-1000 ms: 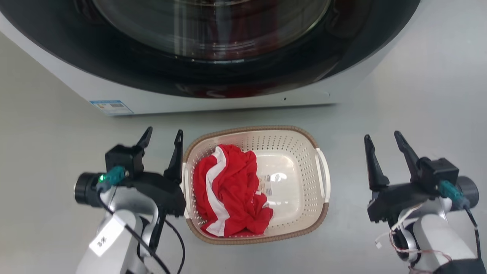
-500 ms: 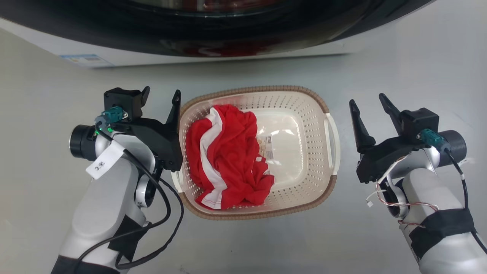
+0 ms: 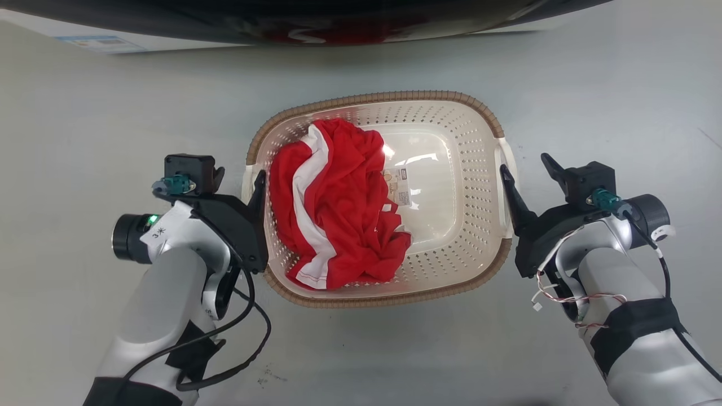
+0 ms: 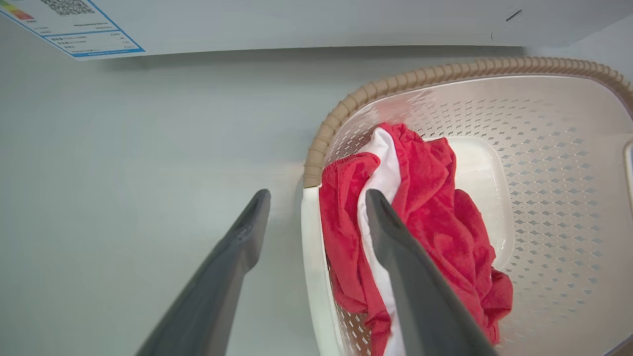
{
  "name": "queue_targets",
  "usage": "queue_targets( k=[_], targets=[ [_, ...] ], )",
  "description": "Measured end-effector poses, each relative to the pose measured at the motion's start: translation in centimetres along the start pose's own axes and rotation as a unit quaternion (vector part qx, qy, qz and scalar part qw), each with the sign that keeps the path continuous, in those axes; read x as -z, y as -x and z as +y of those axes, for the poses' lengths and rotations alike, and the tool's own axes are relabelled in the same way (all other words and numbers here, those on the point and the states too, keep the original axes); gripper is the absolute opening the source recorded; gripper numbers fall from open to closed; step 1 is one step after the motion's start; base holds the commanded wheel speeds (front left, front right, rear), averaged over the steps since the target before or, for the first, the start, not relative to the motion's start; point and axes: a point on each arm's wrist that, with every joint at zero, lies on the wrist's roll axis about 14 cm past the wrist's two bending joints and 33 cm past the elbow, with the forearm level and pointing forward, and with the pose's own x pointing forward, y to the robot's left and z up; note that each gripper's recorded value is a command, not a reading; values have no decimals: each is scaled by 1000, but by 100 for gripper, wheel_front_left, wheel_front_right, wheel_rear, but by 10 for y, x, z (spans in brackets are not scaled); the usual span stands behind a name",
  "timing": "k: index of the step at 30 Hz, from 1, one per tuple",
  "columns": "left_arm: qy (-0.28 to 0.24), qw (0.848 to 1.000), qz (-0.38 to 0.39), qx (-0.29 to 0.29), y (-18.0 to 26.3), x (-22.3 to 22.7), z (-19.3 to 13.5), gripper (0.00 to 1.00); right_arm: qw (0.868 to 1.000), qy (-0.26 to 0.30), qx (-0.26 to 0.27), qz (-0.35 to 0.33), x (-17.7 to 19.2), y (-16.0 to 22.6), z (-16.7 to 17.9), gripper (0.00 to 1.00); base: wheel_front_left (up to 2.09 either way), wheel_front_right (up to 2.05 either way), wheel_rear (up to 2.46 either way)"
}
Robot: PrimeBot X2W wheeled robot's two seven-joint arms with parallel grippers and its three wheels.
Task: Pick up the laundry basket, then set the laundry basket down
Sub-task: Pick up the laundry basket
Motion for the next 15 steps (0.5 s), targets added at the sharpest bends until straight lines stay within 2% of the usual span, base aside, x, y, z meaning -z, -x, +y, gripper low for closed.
queue_targets(
  k=[8,15],
  targets=[
    [7,999,49,-3,-6,37,8,100,999,-6,-12,37,27,-6,8,100,0,0,0],
    [5,998,62,3,-16,42,9,100,999,0,-18,49,34,-16,8,100,0,0,0]
  ],
)
